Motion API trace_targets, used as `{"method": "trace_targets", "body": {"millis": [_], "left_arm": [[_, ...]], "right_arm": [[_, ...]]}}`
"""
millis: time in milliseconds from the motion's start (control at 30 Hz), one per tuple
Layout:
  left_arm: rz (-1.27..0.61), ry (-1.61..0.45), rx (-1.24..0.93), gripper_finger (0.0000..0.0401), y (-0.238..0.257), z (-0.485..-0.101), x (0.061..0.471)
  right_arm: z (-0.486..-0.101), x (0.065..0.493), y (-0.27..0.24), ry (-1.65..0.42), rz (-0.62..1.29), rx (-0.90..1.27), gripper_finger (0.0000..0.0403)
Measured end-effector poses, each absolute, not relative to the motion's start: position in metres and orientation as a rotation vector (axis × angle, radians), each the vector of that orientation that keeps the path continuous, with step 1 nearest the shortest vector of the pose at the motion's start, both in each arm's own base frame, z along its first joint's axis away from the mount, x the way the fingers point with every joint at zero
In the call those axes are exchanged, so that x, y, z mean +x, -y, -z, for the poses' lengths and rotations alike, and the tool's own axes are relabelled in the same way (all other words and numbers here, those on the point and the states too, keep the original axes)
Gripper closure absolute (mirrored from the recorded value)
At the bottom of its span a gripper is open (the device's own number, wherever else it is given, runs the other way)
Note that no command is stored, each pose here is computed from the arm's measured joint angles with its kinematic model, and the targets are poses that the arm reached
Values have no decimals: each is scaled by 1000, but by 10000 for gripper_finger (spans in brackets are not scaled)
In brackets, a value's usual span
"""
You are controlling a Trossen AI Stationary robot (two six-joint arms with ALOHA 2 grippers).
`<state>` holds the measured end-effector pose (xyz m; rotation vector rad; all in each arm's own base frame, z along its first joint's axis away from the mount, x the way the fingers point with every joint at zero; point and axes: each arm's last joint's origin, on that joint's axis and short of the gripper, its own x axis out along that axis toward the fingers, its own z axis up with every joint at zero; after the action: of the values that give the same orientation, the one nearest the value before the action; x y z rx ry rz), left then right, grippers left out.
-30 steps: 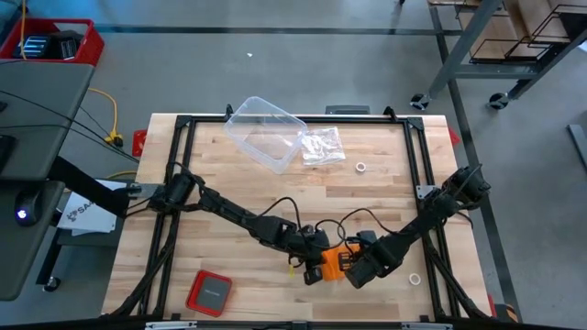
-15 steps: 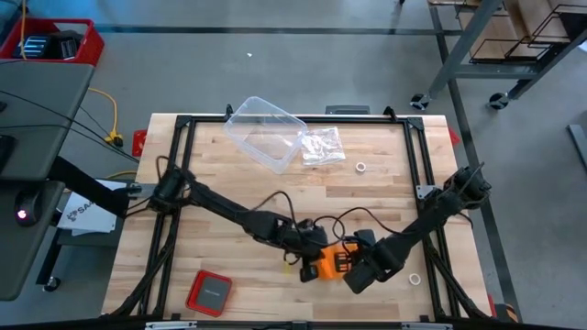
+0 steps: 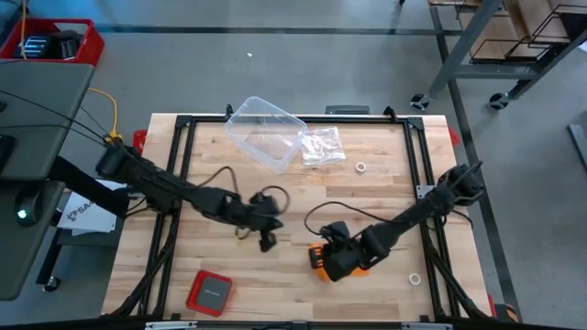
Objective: Roll bandage
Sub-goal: Roll the orange bandage
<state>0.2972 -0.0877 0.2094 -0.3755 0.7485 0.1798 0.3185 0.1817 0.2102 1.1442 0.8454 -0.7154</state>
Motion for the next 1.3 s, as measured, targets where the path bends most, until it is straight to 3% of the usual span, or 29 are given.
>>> {"method": "trace_targets", "body": {"millis": [200, 333, 467, 667, 1300], "left_arm": [[-247, -724, -484, 401, 83, -203, 251], [-282, -728, -550, 401, 83, -196, 238], [-289, -724, -575, 401, 86, -194, 237], [-287, -723, -591, 401, 88, -194, 237], [-265, -735, -547, 401, 91, -192, 237]], "right_arm": [[-218, 345, -174, -955, 630, 1028, 403], [-228, 371, -174, -970, 477, 1006, 403], [-209, 392, -173, -1122, 419, 976, 403], [-178, 402, -168, -1240, 506, 1009, 403], [-191, 335, -182, -1539, 971, 864, 403]]}}
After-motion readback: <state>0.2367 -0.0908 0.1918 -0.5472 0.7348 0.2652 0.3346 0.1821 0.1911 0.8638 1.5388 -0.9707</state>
